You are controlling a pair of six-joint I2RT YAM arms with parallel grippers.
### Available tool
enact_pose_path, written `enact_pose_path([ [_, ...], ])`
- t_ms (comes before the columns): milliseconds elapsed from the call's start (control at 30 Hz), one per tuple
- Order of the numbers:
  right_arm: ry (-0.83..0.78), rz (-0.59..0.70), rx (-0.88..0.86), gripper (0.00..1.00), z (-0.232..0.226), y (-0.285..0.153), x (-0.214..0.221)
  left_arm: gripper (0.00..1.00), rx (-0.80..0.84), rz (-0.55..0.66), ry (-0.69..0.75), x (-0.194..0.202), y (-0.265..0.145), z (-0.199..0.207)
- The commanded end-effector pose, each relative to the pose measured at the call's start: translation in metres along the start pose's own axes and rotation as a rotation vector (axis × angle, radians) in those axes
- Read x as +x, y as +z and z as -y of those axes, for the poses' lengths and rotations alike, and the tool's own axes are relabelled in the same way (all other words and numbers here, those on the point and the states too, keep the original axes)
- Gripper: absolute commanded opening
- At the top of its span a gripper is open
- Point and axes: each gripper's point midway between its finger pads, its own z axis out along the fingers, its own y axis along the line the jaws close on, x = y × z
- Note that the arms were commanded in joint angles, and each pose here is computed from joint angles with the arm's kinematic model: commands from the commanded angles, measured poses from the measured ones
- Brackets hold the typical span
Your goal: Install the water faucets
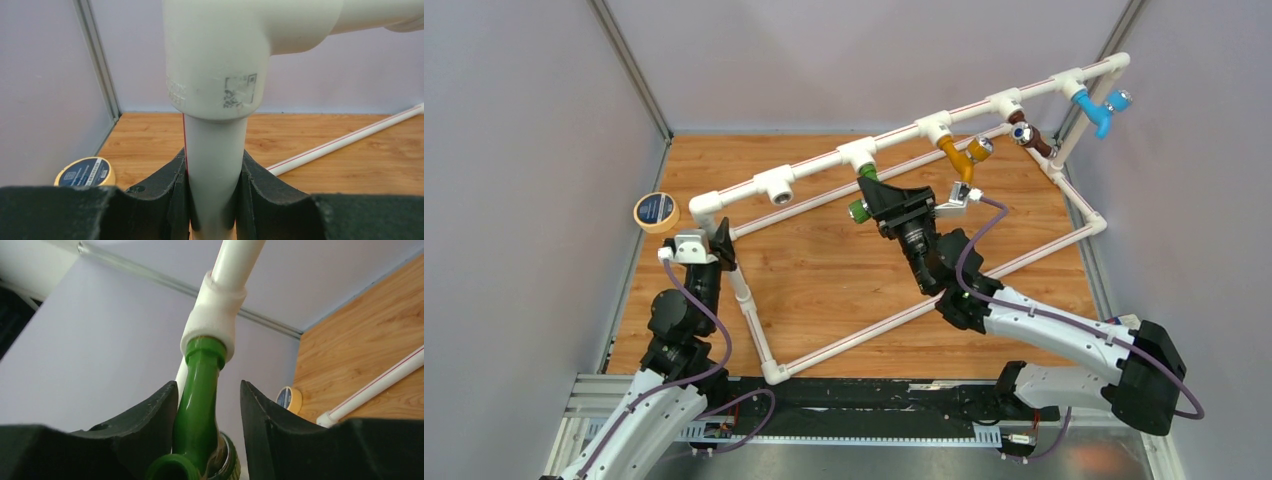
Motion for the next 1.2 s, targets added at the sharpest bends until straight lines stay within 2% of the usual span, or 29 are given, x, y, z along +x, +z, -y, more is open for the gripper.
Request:
enact_pose_path([
  [0,0.244,0.243,-0.033,0.59,-0.031,-0.001,-0.07,0.0,-0.037,-0.055,0.021,0.011,0.0,-0.007],
  [33,0.21,0.228,-0.035,0.67,-0.028,-0.006,-0.069,0.0,-0.036,-0.053,0.019,0.01,0.0,-0.007],
  [67,0.19,0.217,-0.035,0.98,-0.028,-0.009,-0.069,0.0,-0.035,-0.055,0.02,0.011,0.0,-0.007],
  [100,0.166,0.206,-0.037,1.0,-0.025,-0.014,-0.068,0.0,-0.035,-0.056,0.02,0.011,0.0,-0.007],
  [200,-0.009,0.186,-0.056,1.0,-0.021,-0.029,-0.072,0.0,-0.036,-0.059,0.024,0.013,0.0,-0.007],
  [300,-0.294,0.136,-0.109,1.0,-0.025,-0.042,-0.071,0.0,-0.038,-0.06,0.026,0.013,0.0,-0.007],
  [400,-0.712,0.085,-0.212,1.0,-0.039,-0.054,-0.072,0.0,-0.039,-0.066,0.031,0.015,0.001,-0.007],
  [533,-1.343,-0.04,-0.433,1.0,-0.057,-0.069,-0.061,0.0,-0.034,-0.067,0.031,0.015,0.001,-0.006],
  [600,-1.677,-0.06,-0.546,1.0,-0.059,-0.076,-0.061,0.0,-0.032,-0.07,0.031,0.016,0.001,-0.005],
  [767,-2.251,-0.088,-0.703,1.0,-0.043,-0.081,-0.058,0.0,-0.033,-0.073,0.03,0.016,0.001,-0.006],
  [867,-2.473,-0.078,-0.752,1.0,-0.035,-0.075,-0.052,0.0,-0.033,-0.074,0.033,0.016,0.001,-0.006],
  [967,-2.63,-0.086,-0.725,1.0,-0.03,-0.064,-0.051,0.0,-0.03,-0.075,0.032,0.017,0.001,-0.005],
  [1133,-2.725,-0.063,-0.738,0.99,-0.039,-0.045,-0.039,0.0,-0.032,-0.074,0.031,0.016,0.001,-0.005],
  [1167,-2.733,-0.017,-0.731,0.97,-0.046,-0.04,-0.039,0.0,-0.029,-0.072,0.03,0.016,0.001,-0.005],
])
